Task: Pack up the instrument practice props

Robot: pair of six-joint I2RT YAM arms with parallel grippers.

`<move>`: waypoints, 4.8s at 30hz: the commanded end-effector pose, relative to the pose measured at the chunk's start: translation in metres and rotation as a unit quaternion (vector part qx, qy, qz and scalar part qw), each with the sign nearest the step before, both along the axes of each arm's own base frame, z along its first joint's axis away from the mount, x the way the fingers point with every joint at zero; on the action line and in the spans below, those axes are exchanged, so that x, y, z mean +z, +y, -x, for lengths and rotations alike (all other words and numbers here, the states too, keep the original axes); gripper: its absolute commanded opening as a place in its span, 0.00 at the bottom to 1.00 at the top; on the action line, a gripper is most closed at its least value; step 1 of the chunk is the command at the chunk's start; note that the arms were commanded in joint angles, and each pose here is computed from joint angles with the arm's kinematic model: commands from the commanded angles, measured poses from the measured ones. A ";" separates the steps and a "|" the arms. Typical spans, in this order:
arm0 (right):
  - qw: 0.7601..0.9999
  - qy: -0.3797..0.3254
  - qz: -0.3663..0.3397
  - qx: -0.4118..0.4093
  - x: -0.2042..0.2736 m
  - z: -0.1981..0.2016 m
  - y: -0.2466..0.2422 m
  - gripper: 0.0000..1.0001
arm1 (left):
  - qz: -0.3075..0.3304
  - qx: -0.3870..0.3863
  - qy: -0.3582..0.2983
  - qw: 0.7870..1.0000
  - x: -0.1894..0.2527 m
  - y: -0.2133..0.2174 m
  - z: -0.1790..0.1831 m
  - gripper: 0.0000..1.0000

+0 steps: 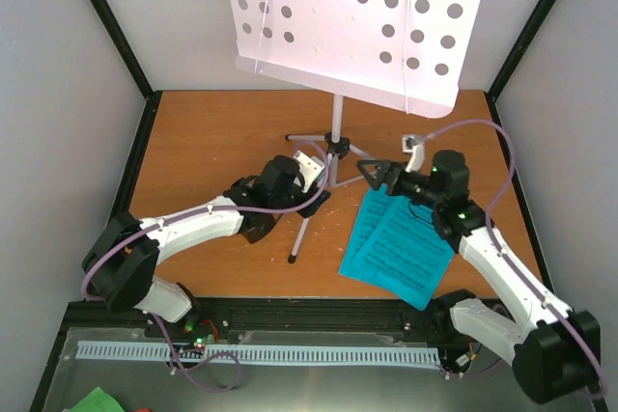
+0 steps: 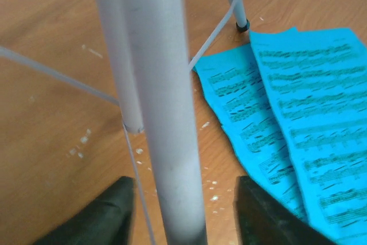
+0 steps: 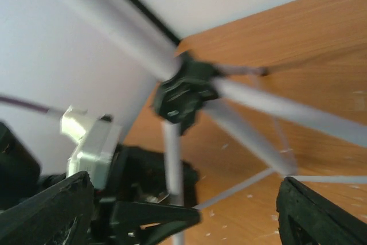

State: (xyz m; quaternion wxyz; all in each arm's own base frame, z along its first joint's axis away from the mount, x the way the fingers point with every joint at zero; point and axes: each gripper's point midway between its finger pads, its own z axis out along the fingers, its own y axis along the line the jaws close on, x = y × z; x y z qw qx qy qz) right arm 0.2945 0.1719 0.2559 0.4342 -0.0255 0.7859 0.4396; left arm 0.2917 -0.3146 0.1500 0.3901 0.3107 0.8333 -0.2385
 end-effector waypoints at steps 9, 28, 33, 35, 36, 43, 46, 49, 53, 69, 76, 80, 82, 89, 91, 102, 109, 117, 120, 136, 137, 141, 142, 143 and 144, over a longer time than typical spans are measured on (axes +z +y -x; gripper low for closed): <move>0.994 -0.032 -0.002 0.102 0.016 -0.011 0.070 0.64 | 0.063 0.018 -0.102 0.993 0.043 0.004 -0.010 0.63; 0.994 -0.051 0.077 0.066 -0.004 -0.043 0.065 0.24 | 0.077 0.013 -0.129 0.989 0.023 0.002 -0.012 0.11; 0.991 -0.068 0.085 0.074 -0.005 -0.046 0.068 0.20 | 0.080 0.008 -0.135 0.987 0.025 0.004 -0.007 0.04; 0.989 -0.078 0.093 0.082 -0.005 -0.046 0.069 0.12 | 0.082 0.009 -0.135 0.987 0.026 0.005 -0.007 0.03; 0.988 -0.085 0.100 0.085 -0.005 -0.046 0.069 0.09 | 0.084 0.009 -0.134 0.987 0.027 0.005 -0.007 0.03; 0.965 -0.163 0.179 0.098 0.001 -0.038 0.062 0.03 | 0.092 0.007 -0.110 0.990 0.024 -0.002 -0.008 0.01; 0.944 -0.209 0.234 0.103 0.001 -0.035 0.061 0.03 | 0.103 0.011 -0.097 0.990 0.024 -0.003 -0.006 0.00; 0.940 -0.206 0.257 0.086 0.002 -0.039 0.057 0.04 | 0.115 0.007 -0.082 0.990 0.024 -0.006 -0.004 0.00; 0.962 -0.162 0.210 0.058 0.005 -0.039 0.054 0.35 | 0.118 0.007 -0.073 0.990 0.020 -0.008 -0.004 0.00; 0.998 -0.005 0.021 0.051 0.000 -0.029 0.073 0.35 | 0.117 -0.007 -0.099 0.988 0.021 -0.002 0.004 0.02; 0.997 -0.012 0.023 0.076 -0.001 -0.031 0.083 0.29 | 0.107 -0.012 -0.106 0.989 0.011 0.005 0.010 0.03; 0.996 -0.023 0.042 0.076 0.001 -0.033 0.086 0.27 | 0.103 -0.010 -0.104 0.989 0.008 0.006 0.010 0.03; 0.996 -0.027 0.047 0.071 0.003 -0.034 0.085 0.25 | 0.105 -0.012 -0.103 0.989 0.009 0.005 0.011 0.03; 0.987 -0.064 0.120 0.082 -0.002 -0.030 0.089 0.03 | 0.108 -0.011 -0.102 0.989 0.011 0.007 0.012 0.03; 0.978 -0.082 0.172 0.084 -0.010 -0.028 0.088 0.03 | 0.110 -0.011 -0.103 0.989 0.012 0.007 0.013 0.03; 0.766 -0.262 0.583 0.064 -0.043 -0.043 0.064 0.03 | 0.113 -0.011 -0.108 0.988 0.020 0.010 0.016 0.03; 0.661 -0.298 0.688 0.030 -0.039 -0.063 0.061 0.03 | 0.112 -0.008 -0.110 0.988 0.021 0.011 0.016 0.03; 0.776 -0.334 0.534 0.023 0.007 -0.027 0.074 0.48 | 0.111 -0.001 -0.112 0.987 0.020 0.013 0.014 0.03; 0.831 -0.329 0.447 -0.016 0.021 -0.009 0.063 0.76 | 0.111 -0.002 -0.110 0.988 0.018 0.012 0.014 0.03; 0.995 -0.047 -0.023 -0.090 0.026 0.002 0.058 0.92 | 0.117 -0.001 -0.113 0.987 0.021 0.014 0.015 0.03; 0.994 -0.022 -0.037 -0.098 0.023 0.000 0.059 0.92 | 0.117 0.000 -0.113 0.987 0.021 0.014 0.015 0.03; 0.984 0.077 -0.115 -0.116 0.010 -0.001 0.063 0.92 | 0.120 -0.004 -0.113 0.986 0.023 0.013 0.016 0.03; 0.980 0.090 -0.134 -0.112 0.009 0.000 0.065 0.91 | 0.121 -0.005 -0.113 0.986 0.024 0.013 0.017 0.03; 0.978 0.098 -0.148 -0.108 0.009 0.000 0.068 0.91 | 0.122 -0.005 -0.113 0.986 0.024 0.013 0.017 0.03; 0.977 0.104 -0.158 -0.101 0.010 -0.001 0.072 0.91 | 0.122 -0.005 -0.113 0.986 0.024 0.013 0.017 0.03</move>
